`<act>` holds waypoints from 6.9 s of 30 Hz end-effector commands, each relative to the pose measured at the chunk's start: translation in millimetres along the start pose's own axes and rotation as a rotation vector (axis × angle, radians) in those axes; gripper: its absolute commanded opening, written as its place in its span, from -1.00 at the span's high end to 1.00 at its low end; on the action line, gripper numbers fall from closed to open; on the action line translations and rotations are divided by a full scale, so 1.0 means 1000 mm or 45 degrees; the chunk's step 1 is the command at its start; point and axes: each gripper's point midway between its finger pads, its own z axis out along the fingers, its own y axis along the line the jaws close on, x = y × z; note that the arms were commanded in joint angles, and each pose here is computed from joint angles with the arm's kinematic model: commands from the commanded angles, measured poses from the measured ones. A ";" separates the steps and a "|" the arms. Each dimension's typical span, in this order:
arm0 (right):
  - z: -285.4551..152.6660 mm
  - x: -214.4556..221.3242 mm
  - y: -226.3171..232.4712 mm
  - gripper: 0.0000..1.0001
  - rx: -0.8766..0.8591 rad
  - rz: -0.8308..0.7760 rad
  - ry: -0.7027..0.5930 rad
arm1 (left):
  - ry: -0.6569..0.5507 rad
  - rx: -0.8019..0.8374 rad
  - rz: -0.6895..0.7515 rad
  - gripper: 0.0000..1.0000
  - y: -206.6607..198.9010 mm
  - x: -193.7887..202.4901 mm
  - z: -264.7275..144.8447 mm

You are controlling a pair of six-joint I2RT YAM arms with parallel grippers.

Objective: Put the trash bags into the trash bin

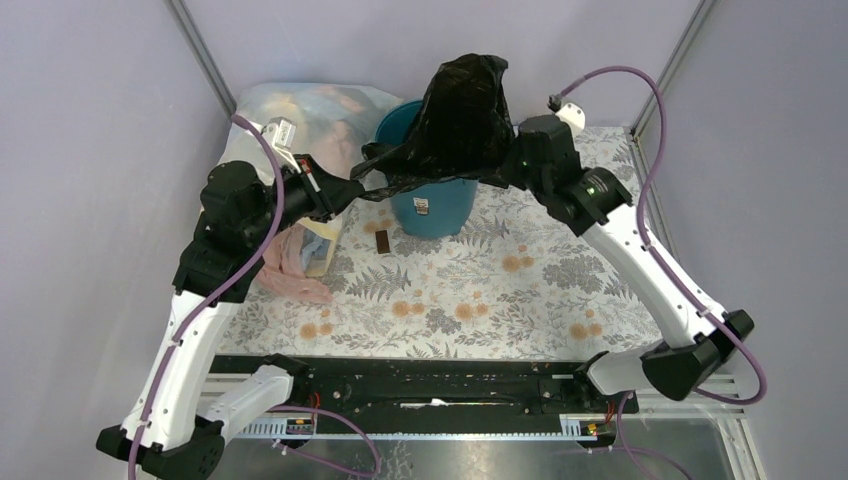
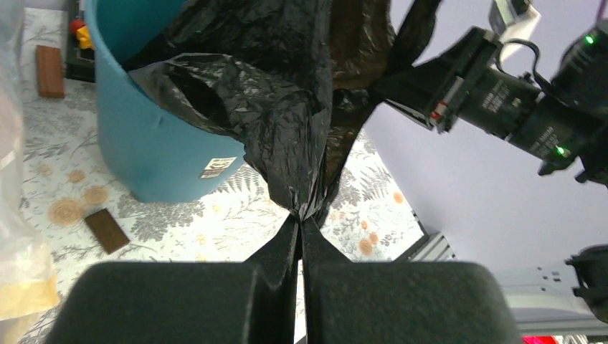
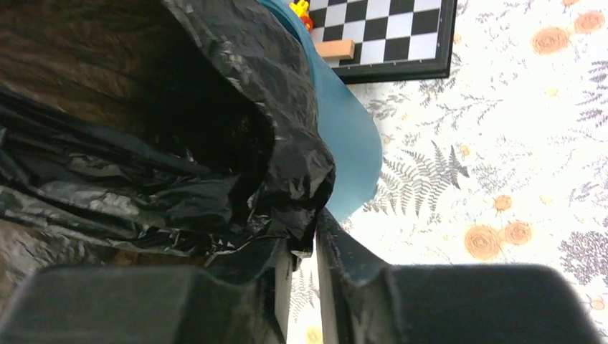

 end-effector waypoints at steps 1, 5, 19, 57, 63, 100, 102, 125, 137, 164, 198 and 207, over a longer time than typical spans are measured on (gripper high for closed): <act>-0.003 0.012 -0.009 0.45 -0.037 0.042 0.001 | -0.043 -0.154 0.037 1.00 0.023 -0.002 -0.005; 0.008 0.037 -0.025 0.32 -0.008 0.023 0.042 | -0.026 -0.280 0.033 1.00 0.047 0.005 -0.001; 0.027 0.076 -0.028 -0.20 -0.184 -0.264 0.110 | -0.066 -0.617 -0.039 1.00 0.139 0.042 0.032; -0.041 0.017 0.111 -0.44 -0.917 -0.947 0.006 | -0.043 -0.605 0.039 1.00 0.151 0.047 0.045; -0.028 0.010 0.082 0.76 -0.703 -0.914 -0.037 | -0.005 -0.740 0.033 1.00 0.172 0.057 0.040; 0.135 -0.022 -0.049 0.35 -0.230 -0.402 0.112 | -0.221 -0.676 -0.175 1.00 0.212 0.035 0.112; 0.122 -0.026 -0.047 0.26 -0.266 -0.428 0.066 | -0.221 -0.674 -0.171 0.98 0.213 0.032 0.112; -0.012 -0.053 0.084 -0.71 -1.001 -1.100 -0.198 | -0.421 -0.654 -0.113 0.86 0.173 -0.023 0.066; 0.025 -0.043 0.107 -0.58 -1.048 -1.187 -0.106 | -0.446 -0.647 -0.086 0.86 0.165 -0.043 0.068; 0.090 -0.082 0.114 1.00 -0.755 -0.996 -0.240 | -0.360 -0.755 -0.110 0.87 0.201 -0.036 0.085; 0.232 -0.083 0.051 1.00 -0.558 -0.625 -0.105 | 0.048 -0.685 -0.255 1.00 0.277 -0.018 0.169; 0.238 -0.036 0.028 1.00 -0.569 -0.606 0.124 | 0.248 -0.576 -0.308 1.00 0.276 0.020 0.201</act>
